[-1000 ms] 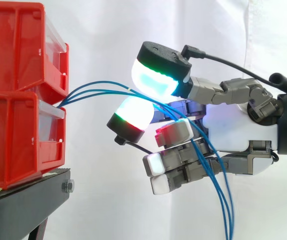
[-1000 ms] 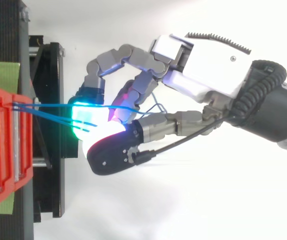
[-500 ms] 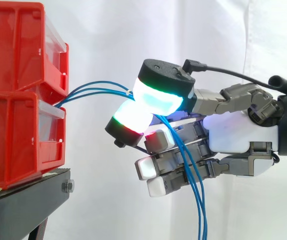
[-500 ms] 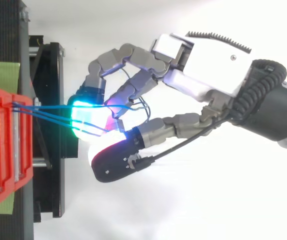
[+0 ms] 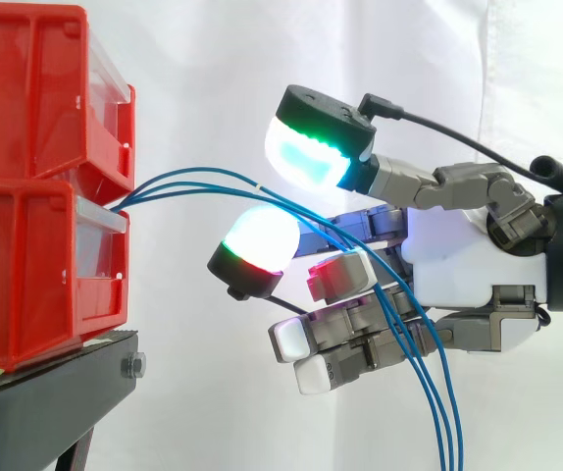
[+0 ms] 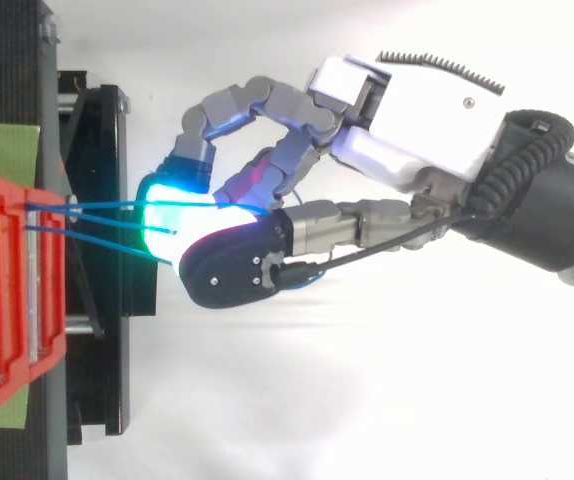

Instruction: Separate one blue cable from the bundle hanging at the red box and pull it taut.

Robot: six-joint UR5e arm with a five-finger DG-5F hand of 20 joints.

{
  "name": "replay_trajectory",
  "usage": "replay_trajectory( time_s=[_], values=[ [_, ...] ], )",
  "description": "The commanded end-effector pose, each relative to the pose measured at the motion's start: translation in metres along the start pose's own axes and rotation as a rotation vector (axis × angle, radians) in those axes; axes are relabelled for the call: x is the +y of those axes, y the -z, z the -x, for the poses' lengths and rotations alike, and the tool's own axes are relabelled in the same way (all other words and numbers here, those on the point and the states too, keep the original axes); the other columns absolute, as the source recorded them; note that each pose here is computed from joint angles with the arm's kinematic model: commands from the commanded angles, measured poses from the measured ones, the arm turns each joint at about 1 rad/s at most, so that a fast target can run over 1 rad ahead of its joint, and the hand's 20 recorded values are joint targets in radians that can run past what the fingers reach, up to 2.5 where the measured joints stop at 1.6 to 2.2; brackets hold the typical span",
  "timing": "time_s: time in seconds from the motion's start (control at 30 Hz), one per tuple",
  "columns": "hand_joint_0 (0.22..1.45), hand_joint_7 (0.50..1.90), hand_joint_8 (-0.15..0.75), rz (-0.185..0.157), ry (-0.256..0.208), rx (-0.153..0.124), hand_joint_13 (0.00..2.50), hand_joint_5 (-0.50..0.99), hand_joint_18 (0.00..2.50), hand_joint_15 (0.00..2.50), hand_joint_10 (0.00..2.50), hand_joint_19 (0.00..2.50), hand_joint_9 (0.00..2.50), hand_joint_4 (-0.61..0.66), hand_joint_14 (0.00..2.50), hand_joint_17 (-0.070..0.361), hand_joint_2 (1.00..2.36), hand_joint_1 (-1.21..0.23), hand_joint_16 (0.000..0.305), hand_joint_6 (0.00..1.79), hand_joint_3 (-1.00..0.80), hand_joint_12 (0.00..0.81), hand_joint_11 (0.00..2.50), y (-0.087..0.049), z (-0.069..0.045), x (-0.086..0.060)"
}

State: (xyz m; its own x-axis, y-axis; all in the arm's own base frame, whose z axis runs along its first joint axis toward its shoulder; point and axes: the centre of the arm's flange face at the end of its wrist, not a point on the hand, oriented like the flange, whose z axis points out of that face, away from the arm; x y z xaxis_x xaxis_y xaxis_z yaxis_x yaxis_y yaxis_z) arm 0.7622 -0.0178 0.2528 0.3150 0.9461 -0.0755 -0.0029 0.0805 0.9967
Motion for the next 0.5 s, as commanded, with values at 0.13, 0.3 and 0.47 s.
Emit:
replay_trajectory(
  time_s=[0.13, 0.3, 0.47],
  values=[
    [0.66, 1.0, 0.331, -0.01, -0.004, 0.001, 0.93, -0.16, 0.77, 0.61, 0.01, 0.5, 1.25, 0.01, 0.02, 0.092, 1.01, -0.77, 0.041, 0.91, -0.33, 0.342, 1.15, 0.0008, 0.0006, -0.0008],
    [0.72, 1.03, 0.317, -0.01, -0.004, 0.001, 0.91, -0.18, 0.77, 0.6, 0.01, 0.48, 1.2, -0.06, 0.02, 0.09, 1.02, -0.84, 0.04, 0.94, -0.3, 0.34, 1.16, 0.0012, 0.0009, -0.0004],
    [0.78, 0.98, 0.304, -0.01, -0.004, 0.002, 0.89, -0.18, 0.75, 0.58, 0.01, 0.46, 1.17, -0.06, 0.02, 0.089, 1.0, -0.91, 0.04, 0.95, -0.5, 0.331, 1.13, 0.0016, -0.0002, -0.0003]
  ],
)
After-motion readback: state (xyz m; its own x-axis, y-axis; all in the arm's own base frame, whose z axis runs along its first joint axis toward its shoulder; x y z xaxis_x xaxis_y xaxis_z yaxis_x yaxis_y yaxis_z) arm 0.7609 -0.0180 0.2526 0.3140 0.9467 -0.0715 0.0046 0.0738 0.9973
